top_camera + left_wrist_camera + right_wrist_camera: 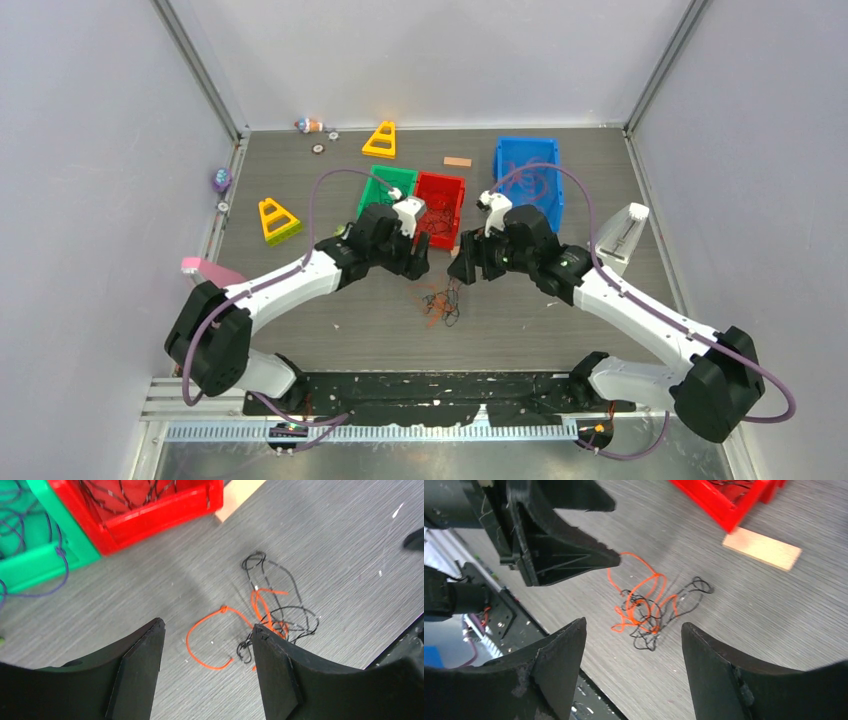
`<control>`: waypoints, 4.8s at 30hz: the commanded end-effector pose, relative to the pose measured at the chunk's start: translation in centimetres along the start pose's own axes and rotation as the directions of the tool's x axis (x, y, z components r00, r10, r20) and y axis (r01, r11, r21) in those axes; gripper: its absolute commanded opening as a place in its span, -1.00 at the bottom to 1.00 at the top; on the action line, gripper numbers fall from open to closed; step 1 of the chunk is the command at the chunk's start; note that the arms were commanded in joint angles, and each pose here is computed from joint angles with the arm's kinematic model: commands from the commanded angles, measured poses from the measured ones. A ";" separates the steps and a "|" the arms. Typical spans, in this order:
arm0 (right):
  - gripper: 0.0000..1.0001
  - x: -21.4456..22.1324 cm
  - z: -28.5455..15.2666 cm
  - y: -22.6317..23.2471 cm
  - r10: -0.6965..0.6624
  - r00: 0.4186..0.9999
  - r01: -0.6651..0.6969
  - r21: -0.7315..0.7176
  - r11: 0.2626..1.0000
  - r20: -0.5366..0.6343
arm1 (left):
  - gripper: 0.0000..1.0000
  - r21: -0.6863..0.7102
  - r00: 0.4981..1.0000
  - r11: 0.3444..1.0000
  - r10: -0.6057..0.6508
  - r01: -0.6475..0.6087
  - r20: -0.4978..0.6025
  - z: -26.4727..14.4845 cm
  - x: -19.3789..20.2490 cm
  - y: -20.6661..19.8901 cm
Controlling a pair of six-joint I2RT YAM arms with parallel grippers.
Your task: Untangle the cables
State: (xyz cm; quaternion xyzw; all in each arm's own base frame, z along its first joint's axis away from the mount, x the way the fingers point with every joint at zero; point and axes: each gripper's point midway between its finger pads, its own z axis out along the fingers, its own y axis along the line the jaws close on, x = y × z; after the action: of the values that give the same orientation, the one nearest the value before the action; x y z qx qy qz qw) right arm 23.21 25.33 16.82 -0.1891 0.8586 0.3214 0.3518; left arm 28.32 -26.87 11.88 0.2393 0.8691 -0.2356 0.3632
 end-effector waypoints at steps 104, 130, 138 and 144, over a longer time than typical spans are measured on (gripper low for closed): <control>-0.89 -10.1 -15.5 -12.6 0.029 0.791 -0.344 0.404 0.847 0.611 | -1.00 -0.475 0.678 0.503 -0.379 0.722 0.629 -22.7 0.8 17.9; -0.89 -23.7 2.9 -3.8 -0.122 0.891 -0.043 0.347 0.937 0.438 | -1.00 -0.446 0.821 0.747 -0.232 0.493 0.521 -26.0 -5.4 13.6; -0.89 -19.1 11.0 -8.3 -0.107 0.960 -0.018 0.437 0.899 0.260 | -1.00 -0.400 0.823 0.788 -0.225 0.469 0.522 -25.3 -5.9 12.9; -0.89 -13.8 15.3 -11.8 -0.082 0.993 0.030 0.506 0.862 0.082 | -1.00 -0.346 0.834 0.816 -0.270 0.463 0.481 -23.8 -6.3 12.2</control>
State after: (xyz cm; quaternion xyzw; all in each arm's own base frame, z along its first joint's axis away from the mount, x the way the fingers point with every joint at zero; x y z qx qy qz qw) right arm 45.70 28.47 14.57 -0.0878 0.8819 0.1103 0.4500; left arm 26.30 -3.67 26.96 -0.1053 0.8419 -0.1063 0.5185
